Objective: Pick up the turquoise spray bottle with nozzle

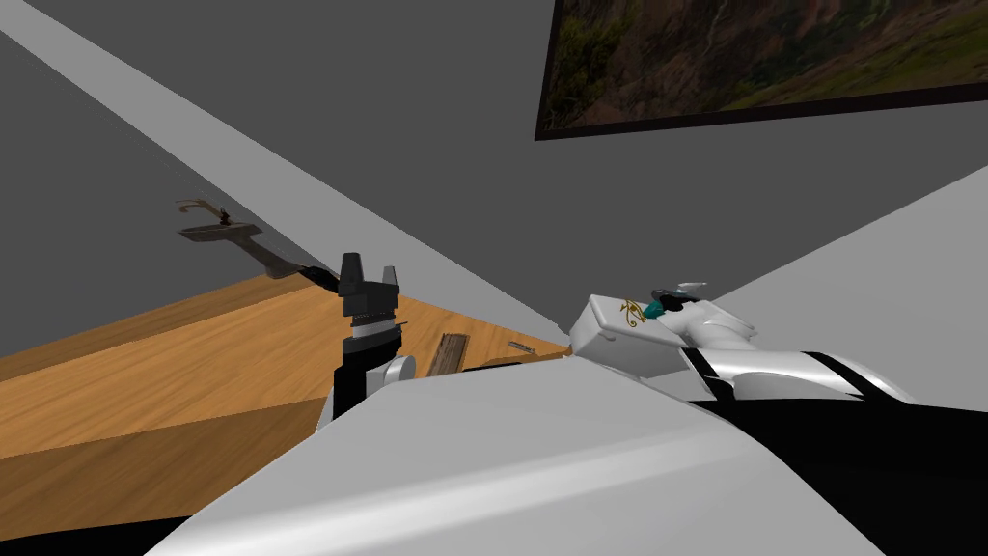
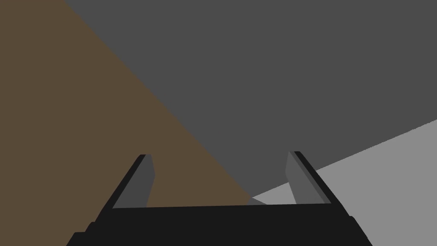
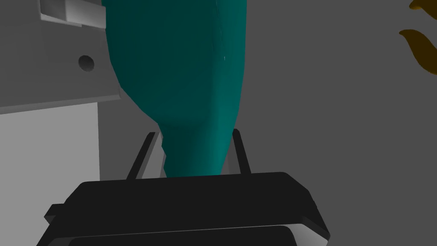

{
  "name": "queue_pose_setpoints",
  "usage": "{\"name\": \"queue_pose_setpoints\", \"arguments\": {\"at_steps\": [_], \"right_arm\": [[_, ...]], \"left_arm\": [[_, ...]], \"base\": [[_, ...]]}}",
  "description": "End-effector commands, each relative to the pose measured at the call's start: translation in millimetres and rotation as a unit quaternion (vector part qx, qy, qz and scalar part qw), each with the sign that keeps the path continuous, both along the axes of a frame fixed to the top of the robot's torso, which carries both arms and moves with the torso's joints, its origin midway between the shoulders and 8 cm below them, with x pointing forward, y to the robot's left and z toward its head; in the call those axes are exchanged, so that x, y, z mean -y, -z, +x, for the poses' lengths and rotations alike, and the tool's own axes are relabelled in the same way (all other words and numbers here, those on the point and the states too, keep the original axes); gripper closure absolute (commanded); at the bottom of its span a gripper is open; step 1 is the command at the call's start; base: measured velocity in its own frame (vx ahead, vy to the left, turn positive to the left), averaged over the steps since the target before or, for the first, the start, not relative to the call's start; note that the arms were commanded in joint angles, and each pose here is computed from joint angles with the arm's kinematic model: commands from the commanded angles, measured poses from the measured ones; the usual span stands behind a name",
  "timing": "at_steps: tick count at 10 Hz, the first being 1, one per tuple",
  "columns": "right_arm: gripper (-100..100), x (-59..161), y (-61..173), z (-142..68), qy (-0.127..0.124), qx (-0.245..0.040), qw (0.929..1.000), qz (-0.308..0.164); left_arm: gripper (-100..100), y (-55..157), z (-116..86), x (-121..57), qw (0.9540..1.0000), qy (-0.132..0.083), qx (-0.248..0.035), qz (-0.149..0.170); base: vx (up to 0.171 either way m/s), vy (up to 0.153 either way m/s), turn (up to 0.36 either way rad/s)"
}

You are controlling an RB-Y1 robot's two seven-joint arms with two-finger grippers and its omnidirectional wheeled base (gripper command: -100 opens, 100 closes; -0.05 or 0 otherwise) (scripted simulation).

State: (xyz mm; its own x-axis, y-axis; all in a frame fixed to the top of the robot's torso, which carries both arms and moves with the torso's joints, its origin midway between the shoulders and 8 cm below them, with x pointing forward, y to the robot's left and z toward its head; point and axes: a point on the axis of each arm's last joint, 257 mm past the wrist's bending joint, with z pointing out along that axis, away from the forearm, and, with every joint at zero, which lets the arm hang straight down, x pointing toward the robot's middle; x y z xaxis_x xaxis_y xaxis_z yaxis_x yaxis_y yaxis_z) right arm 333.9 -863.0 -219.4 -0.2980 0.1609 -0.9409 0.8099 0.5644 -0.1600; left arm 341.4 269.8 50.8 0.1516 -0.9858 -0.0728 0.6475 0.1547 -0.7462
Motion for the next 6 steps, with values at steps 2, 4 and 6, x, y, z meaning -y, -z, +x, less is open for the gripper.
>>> {"name": "queue_pose_setpoints", "arguments": {"at_steps": [2, 4, 6], "right_arm": [[100, 10, 0, -22, 0.013, 0.003, 0.9999, 0.003], [100, 19, -1, -44, 0.025, 0.005, 0.9997, 0.002], [100, 19, 0, -45, 0.026, 0.003, 0.9997, 0.002]], "left_arm": [[0, 0, 0, 0.0, 1.0, 0.0, 0.0, 0.0], [0, 0, 0, 0.0, 1.0, 0.0, 0.0, 0.0], [0, 0, 0, 0.0, 1.0, 0.0, 0.0, 0.0]], "base": [[-0.006, 0.017, 0.143], [-0.004, 0.022, 0.13], [0.001, 0.005, -0.017]]}}
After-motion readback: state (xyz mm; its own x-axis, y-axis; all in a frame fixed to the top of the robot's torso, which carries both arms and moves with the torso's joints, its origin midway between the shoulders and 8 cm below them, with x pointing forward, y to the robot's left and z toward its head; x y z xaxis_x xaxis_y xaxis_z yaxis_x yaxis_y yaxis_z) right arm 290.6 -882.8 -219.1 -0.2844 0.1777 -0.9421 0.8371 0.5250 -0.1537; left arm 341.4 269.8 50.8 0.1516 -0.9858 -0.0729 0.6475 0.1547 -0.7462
